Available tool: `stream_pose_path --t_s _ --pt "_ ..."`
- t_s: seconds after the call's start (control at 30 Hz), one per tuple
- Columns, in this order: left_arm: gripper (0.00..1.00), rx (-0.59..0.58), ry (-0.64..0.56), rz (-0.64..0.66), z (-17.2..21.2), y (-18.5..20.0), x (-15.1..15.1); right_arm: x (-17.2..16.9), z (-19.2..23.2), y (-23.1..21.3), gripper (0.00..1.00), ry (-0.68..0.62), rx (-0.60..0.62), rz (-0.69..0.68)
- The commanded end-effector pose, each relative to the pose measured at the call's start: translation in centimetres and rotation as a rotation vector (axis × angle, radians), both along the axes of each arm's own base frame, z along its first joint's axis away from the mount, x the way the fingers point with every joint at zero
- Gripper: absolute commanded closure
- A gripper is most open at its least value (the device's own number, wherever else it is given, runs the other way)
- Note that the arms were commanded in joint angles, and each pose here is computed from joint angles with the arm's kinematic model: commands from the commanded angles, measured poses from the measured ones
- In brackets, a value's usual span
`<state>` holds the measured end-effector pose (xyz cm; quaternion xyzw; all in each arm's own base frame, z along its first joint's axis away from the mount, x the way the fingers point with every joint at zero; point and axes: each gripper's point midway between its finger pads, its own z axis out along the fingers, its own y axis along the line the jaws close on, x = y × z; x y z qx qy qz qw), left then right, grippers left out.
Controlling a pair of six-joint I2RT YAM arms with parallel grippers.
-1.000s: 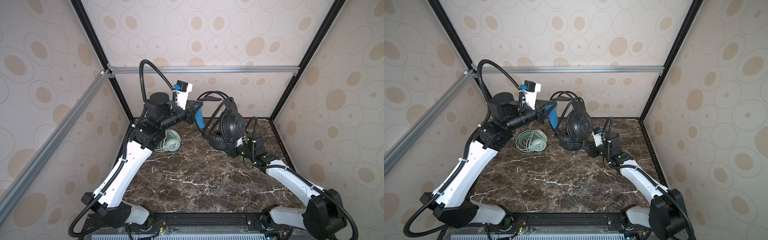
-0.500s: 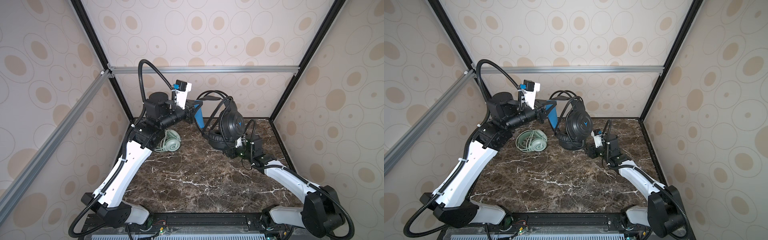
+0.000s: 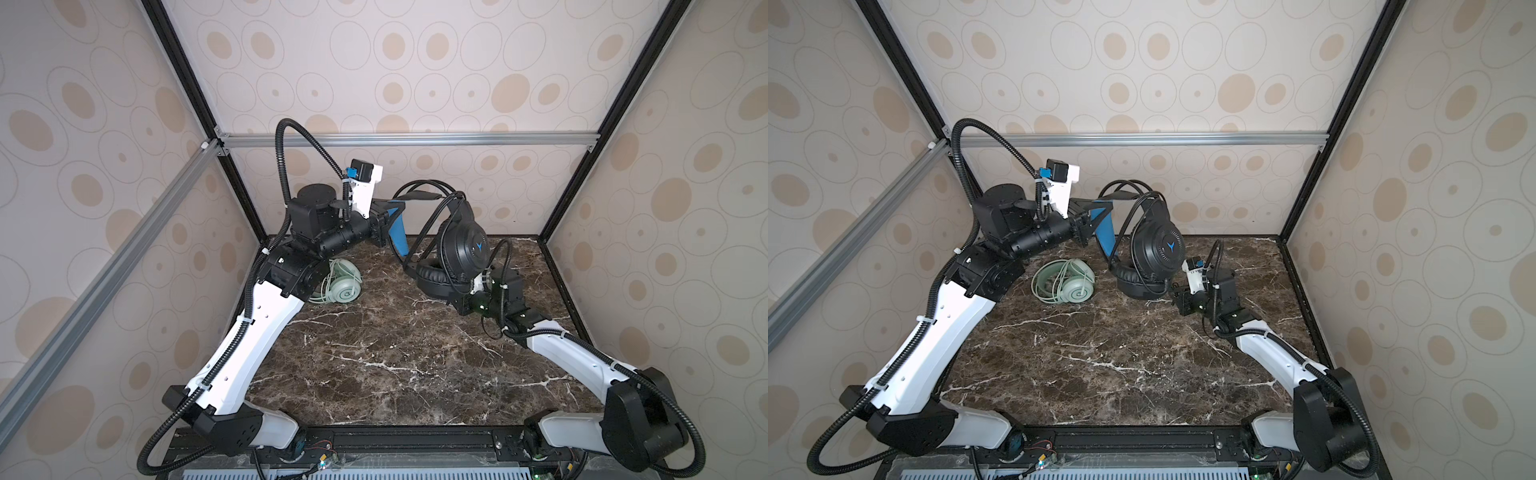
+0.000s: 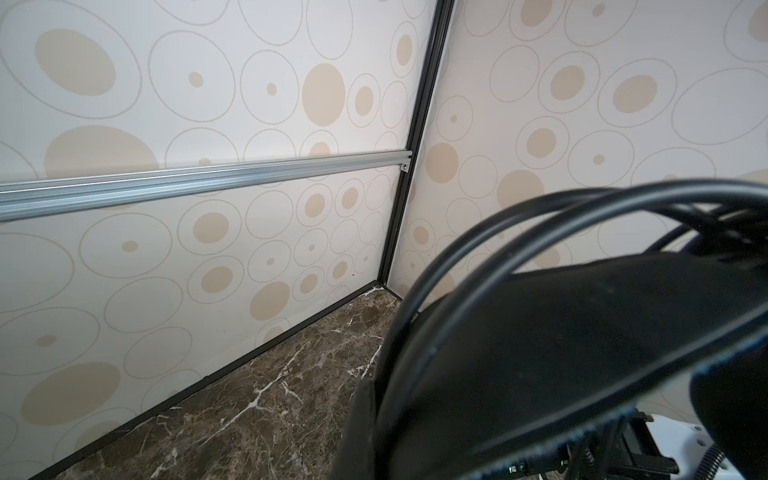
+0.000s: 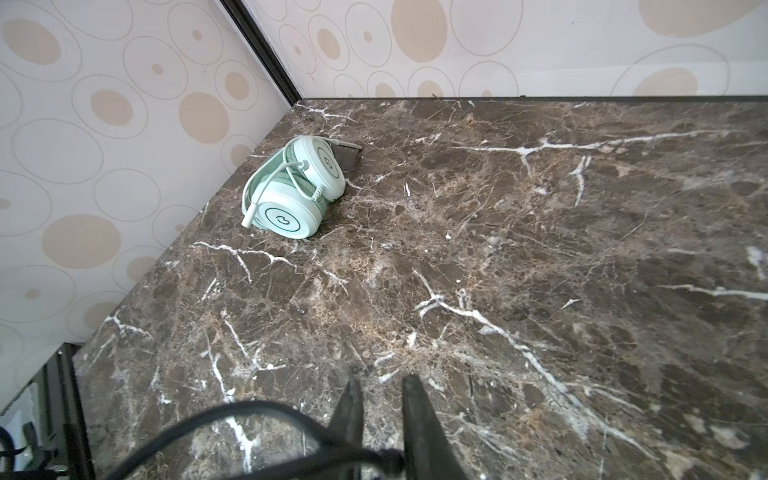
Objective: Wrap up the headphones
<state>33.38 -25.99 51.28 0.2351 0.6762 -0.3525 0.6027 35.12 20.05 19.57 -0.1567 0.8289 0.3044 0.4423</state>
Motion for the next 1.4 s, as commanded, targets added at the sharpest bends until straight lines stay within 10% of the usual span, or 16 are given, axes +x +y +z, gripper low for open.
stream_pose_path --t_s 0.0,1.37 --pt "1.00 -0.128 -0.102 0.007 5.7 1.3 -1.4 0.0 -0.4 -0.1 0.88 0.005 0.001 0.005" --pt "1.00 -0.586 0.177 0.301 4.3 3.0 7.8 -3.7 -4.6 2.7 1.00 0.024 -0.227 -0.041"
